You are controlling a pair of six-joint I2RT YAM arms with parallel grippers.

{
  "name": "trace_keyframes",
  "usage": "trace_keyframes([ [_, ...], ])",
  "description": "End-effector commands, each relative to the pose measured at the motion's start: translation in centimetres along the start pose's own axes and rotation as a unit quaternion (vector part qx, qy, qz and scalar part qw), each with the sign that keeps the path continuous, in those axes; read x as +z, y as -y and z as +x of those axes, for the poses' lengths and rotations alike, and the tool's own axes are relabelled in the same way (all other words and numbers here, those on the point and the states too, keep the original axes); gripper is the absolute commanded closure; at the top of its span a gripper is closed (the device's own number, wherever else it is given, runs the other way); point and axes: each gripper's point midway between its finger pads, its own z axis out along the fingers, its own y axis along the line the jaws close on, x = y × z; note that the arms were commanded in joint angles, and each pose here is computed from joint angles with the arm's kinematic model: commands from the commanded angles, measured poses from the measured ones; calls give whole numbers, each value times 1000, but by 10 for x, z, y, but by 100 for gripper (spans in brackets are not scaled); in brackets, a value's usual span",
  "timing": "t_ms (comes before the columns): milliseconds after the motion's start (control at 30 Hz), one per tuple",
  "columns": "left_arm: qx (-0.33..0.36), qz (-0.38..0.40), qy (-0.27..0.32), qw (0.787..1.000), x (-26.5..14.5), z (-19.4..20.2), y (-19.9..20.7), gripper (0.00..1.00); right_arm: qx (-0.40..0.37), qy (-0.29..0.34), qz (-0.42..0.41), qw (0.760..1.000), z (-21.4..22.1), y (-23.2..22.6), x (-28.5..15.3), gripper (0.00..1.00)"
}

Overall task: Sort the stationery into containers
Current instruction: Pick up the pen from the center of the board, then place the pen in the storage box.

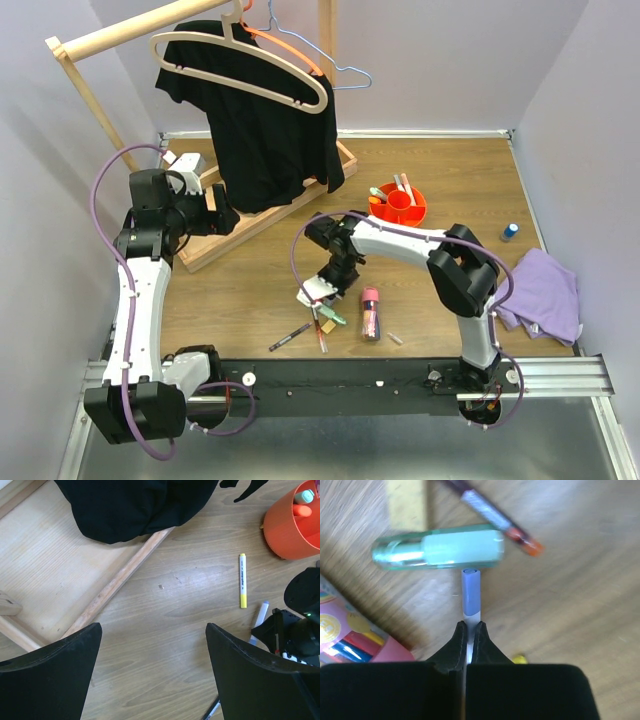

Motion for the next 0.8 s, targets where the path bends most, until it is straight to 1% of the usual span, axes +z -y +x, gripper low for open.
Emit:
trace_keyframes([
  [0,10,34,10,999,-4,-7,13,6,69,64,129,987,-47,51,-79,99],
  [33,14,40,12,999,-5,-8,14,7,112,79,148,979,-51,56,-93,99],
  [100,19,53,15,998,-5,-12,21,7,155,119,210,958,-54,75,-133,99],
  [133,22,62,13,998,-5,-12,25,7,209,148,236,937,-57,76,-154,99],
  [167,27,73,8,997,-3,-12,28,7,237,169,283,914,-41,89,-180,99],
  [200,39,89,8,995,-4,-16,36,7,266,193,297,896,-34,90,-189,99],
  [233,43,106,1,993,-4,-14,43,7,319,221,319,865,-29,87,-208,99],
  [267,49,116,-4,992,-1,-14,46,7,339,233,368,834,-1,94,-233,99],
  [300,66,122,-2,990,-1,-18,49,7,357,244,388,814,11,93,-246,99],
  [333,79,137,-7,987,0,-16,57,7,408,258,389,784,28,86,-240,99],
  [367,89,141,-14,986,4,-16,59,7,412,268,441,751,51,85,-271,99],
  [400,95,142,-12,985,5,-19,60,7,432,269,460,728,68,81,-277,99],
  [433,108,161,-20,981,8,-16,73,7,475,285,461,694,82,74,-273,99],
  [467,110,167,-26,979,13,-16,75,7,486,291,492,661,107,68,-291,99],
  [533,114,174,-25,978,16,-21,81,7,525,307,502,615,129,60,-297,99],
  [567,112,181,-31,977,21,-20,83,7,537,308,510,597,146,52,-299,99],
  [667,101,184,-33,977,30,-27,85,7,557,306,522,569,173,42,-295,99],
  [767,100,188,-35,976,35,-32,86,7,566,300,530,555,192,36,-291,99],
])
